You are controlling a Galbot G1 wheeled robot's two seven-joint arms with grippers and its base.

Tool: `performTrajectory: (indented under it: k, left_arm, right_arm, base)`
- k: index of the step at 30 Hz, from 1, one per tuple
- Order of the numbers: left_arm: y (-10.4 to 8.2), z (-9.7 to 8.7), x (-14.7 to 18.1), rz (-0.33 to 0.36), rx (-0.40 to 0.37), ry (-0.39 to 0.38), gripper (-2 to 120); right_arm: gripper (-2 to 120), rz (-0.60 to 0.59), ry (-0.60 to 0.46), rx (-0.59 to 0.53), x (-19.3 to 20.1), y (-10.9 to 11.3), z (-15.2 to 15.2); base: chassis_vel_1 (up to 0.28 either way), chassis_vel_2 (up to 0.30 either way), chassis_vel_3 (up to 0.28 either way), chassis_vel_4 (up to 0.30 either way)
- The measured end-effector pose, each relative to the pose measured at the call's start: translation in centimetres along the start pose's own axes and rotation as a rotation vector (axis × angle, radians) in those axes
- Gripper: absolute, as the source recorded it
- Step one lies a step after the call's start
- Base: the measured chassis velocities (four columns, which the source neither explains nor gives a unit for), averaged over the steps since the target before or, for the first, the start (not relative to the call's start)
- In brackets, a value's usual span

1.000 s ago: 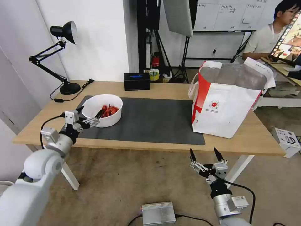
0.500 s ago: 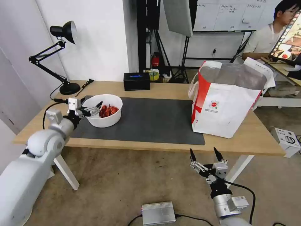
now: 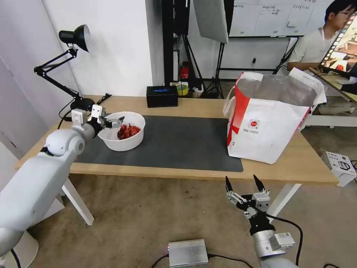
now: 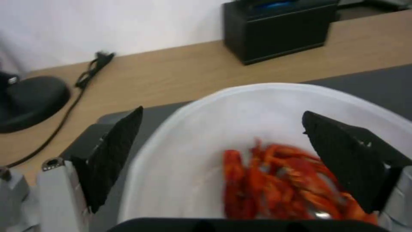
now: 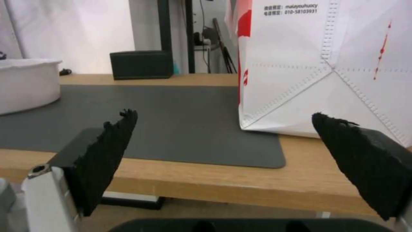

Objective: Pick up the trash from the table and place it into the takeout bag.

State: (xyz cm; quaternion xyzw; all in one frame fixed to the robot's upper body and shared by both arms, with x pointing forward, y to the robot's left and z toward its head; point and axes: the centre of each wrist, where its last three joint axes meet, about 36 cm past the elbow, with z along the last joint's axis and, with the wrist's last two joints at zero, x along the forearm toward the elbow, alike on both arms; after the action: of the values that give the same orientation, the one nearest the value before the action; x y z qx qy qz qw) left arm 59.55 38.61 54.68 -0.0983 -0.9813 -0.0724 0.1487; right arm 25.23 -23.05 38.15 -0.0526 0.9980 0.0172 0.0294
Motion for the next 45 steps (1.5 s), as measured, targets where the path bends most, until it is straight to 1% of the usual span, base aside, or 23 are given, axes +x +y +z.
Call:
performTrajectory:
  k: [1,2,4,5,8,10,13,16,18,20,29,37,40,42,43,45]
  left_arm:
    - [0.5,-0.4,-0.3,-0.021,0.006,0.019,100]
    - [0.5,-0.4,-0.3,-0.021,0.006,0.019,100]
    - [1.5,-0.9,-1.0,-0.058,0.012,0.057,100]
    - [1.5,-0.9,-1.0,-0.058,0.012,0.057,100]
    - [2.4,-0.8,-1.8,-0.080,0.013,0.101,100]
    - [2.6,-0.7,-1.9,-0.082,0.011,0.113,100]
    - [2.8,-0.5,-2.1,-0.074,0.005,0.133,100]
    - [3.0,-0.1,-2.1,-0.050,-0.007,0.165,100]
    - [3.1,-0.1,-2.1,-0.049,-0.009,0.169,100]
    - [3.4,0.4,-2.1,-0.037,-0.018,0.191,100]
    - [4.2,1.3,-2.1,-0.029,-0.009,0.225,100]
    - [4.0,2.0,-3.2,-0.016,-0.003,0.253,100]
    - [3.7,2.0,-3.6,-0.009,-0.005,0.256,98]
    - [3.4,1.9,-3.8,-0.005,-0.005,0.254,93]
    - [3.4,1.9,-3.8,-0.005,-0.005,0.254,93]
    - [3.0,1.5,-4.1,0.000,-0.009,0.248,79]
  right_arm:
    - [100,0.000,0.000,0.000,0.0,0.0,0.0]
    - [100,0.000,0.000,0.000,0.0,0.0,0.0]
    - [100,0.000,0.000,0.000,0.0,0.0,0.0]
    - [100,0.000,0.000,0.000,0.0,0.0,0.0]
    - [100,0.000,0.000,0.000,0.0,0.0,0.0]
    - [100,0.000,0.000,0.000,0.0,0.0,0.0]
    - [100,0.000,0.000,0.000,0.0,0.0,0.0]
    - [100,0.000,0.000,0.000,0.0,0.0,0.0]
    - [100,0.000,0.000,0.000,0.0,0.0,0.0]
    - [100,0.000,0.000,0.000,0.0,0.0,0.0]
    - [100,0.000,0.000,0.000,0.0,0.0,0.0]
    - [100,0.000,0.000,0.000,0.0,0.0,0.0]
    - [100,0.000,0.000,0.000,0.0,0.0,0.0]
    - [100,0.000,0.000,0.000,0.0,0.0,0.0]
    - [100,0.000,0.000,0.000,0.0,0.0,0.0]
    - [100,0.000,0.000,0.000,0.0,0.0,0.0]
  base:
    - [0.000,0.000,0.000,0.000]
    - [0.000,0.000,0.000,0.000]
    - [0.000,0.000,0.000,0.000]
    - [0.000,0.000,0.000,0.000]
    - [0.000,0.000,0.000,0.000]
    - [0.000,0.000,0.000,0.000]
    - [0.000,0.000,0.000,0.000]
    - [0.000,0.000,0.000,0.000]
    - [0.000,0.000,0.000,0.000]
    - [0.000,0.000,0.000,0.000]
    - [0.000,0.000,0.000,0.000]
    - [0.000,0.000,0.000,0.000]
    - [0.000,0.000,0.000,0.000]
    - [0.000,0.000,0.000,0.000]
    - [0.000,0.000,0.000,0.000]
    - [0.000,0.000,0.000,0.000]
